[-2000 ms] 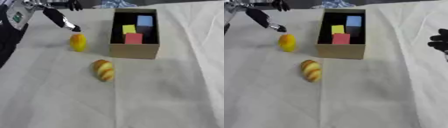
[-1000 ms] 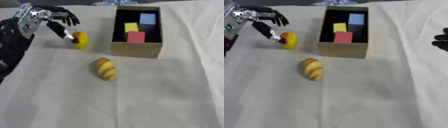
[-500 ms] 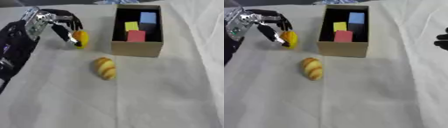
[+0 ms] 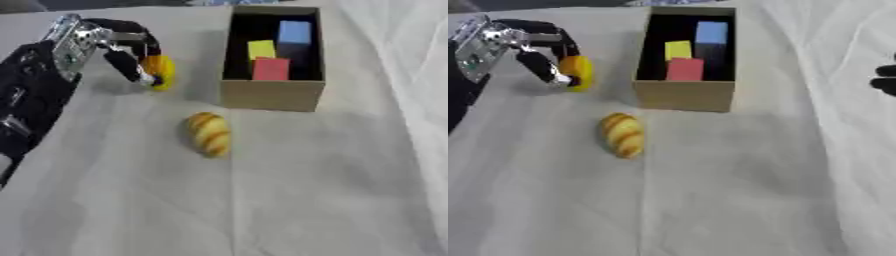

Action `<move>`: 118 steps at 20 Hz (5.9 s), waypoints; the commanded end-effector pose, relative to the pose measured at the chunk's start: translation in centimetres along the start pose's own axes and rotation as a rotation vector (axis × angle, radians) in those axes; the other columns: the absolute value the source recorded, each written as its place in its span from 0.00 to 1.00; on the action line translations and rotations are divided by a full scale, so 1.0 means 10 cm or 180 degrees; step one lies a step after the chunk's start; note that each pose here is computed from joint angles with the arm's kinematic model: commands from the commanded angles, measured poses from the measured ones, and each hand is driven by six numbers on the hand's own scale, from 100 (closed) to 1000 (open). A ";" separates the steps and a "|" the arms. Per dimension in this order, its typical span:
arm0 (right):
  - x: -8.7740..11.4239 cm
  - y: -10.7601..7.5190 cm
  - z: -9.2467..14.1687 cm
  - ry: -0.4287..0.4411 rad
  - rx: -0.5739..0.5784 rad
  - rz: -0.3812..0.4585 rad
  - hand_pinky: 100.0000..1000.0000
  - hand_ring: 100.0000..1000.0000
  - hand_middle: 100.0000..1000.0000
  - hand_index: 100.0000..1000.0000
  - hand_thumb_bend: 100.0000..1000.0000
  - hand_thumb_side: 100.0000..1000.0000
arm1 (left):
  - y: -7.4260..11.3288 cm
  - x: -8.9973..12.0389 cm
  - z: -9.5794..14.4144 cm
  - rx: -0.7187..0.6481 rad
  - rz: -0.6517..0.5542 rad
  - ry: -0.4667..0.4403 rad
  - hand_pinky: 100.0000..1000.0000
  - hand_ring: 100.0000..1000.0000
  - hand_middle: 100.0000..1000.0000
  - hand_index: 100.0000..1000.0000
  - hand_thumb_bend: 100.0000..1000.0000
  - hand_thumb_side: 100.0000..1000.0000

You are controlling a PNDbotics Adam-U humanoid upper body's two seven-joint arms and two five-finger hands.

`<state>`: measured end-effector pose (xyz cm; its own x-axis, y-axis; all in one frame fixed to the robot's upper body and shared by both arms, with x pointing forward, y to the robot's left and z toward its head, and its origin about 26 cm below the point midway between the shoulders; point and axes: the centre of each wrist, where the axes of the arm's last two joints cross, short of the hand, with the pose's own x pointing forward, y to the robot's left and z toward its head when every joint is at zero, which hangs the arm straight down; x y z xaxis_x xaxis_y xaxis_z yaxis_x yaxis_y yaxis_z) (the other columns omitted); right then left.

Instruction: Pick up objects on the table and place them in the box.

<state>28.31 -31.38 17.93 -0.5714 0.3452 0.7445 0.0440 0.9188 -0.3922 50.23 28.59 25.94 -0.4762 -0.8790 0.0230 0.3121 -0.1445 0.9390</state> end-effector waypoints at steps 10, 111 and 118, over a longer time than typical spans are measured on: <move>0.09 -0.06 -0.04 -0.0114 0.0011 0.0082 0.87 0.75 0.72 0.86 0.00 0.68 | 0.77 0.32 0.26 0.0589 -0.0273 -0.0258 0.72 0.58 0.52 0.69 0.18 0.30; 0.10 -0.03 -0.07 -0.0135 0.0008 0.0054 0.87 0.74 0.71 0.86 0.00 0.69 | -0.25 1.27 0.23 -0.0210 -0.1049 -0.1136 0.77 0.72 0.70 0.82 0.37 0.30; 0.10 -0.03 -0.07 -0.0145 -0.0003 0.0045 0.87 0.75 0.71 0.86 0.00 0.69 | -0.29 1.27 0.21 -0.0209 -0.1063 -0.1144 0.74 0.67 0.63 0.75 0.28 0.28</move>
<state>28.53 -31.07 18.27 -0.5804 0.3399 0.7400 0.0414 0.9199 -0.3900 41.54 18.60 23.44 -0.8127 -0.5690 -0.1257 0.1631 -0.4292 0.8884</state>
